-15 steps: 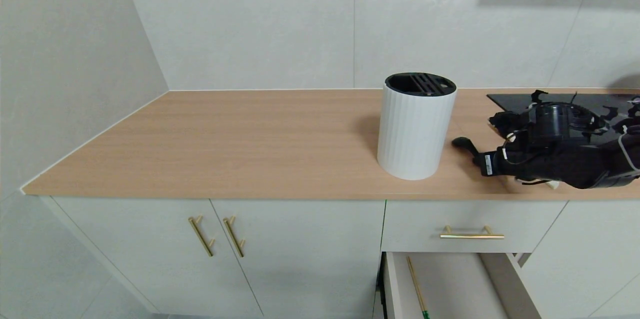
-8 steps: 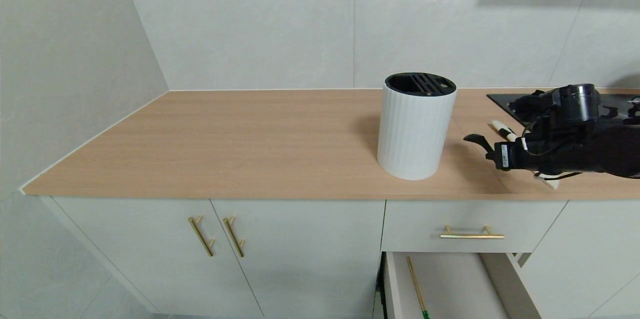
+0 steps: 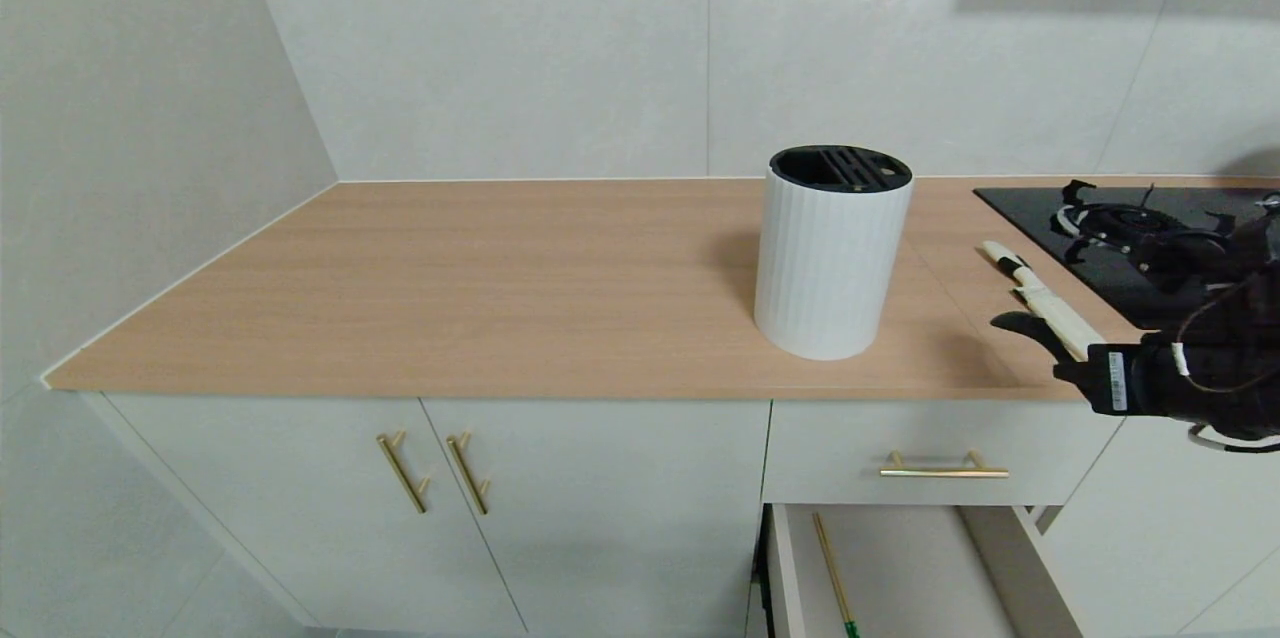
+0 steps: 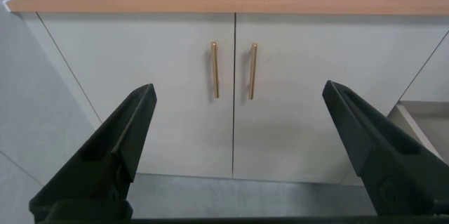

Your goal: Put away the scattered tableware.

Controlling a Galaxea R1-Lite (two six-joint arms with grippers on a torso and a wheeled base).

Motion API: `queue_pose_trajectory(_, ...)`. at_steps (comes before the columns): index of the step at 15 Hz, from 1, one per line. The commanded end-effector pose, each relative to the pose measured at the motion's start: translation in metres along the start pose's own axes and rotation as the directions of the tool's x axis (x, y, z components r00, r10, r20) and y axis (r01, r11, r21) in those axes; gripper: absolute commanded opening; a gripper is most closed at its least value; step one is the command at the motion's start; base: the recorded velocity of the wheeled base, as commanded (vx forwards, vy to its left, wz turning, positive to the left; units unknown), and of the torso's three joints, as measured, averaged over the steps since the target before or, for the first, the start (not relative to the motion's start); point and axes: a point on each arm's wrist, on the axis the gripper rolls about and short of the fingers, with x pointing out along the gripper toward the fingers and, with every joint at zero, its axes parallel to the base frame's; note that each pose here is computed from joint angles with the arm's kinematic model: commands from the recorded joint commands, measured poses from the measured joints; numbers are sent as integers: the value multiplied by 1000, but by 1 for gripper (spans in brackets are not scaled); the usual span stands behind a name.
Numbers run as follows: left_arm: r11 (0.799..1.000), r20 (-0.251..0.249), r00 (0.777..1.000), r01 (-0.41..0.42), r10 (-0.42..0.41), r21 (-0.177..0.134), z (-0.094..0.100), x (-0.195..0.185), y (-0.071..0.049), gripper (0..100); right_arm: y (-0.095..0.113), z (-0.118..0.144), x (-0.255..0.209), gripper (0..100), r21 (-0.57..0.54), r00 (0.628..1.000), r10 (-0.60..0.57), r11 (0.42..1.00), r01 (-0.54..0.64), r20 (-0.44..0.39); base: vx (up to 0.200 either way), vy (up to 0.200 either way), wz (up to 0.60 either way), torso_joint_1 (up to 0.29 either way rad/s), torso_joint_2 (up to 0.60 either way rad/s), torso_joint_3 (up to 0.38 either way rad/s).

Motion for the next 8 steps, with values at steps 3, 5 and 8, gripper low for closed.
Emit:
queue_pose_trajectory(3, 1000, 0, 1000, -1, 1, 0, 0, 0, 0, 100, 10, -35, -52, 0, -36, 997, 59, 998, -57, 43, 0, 0, 0, 0, 0, 0)
queue_pose_trajectory(5, 1000, 0, 1000, -1, 1, -2, 0, 0, 0, 100, 13, -39, -45, 0, -43, 997, 71, 997, -71, 5, 0, 0, 0, 0, 0, 0)
queue_pose_trajectory(8, 1000, 0, 1000, -1, 1, 0, 0, 0, 0, 100, 18, -46, -42, 0, -59, 996, 90, 994, -91, -28, 0, 0, 0, -58, 130, 83)
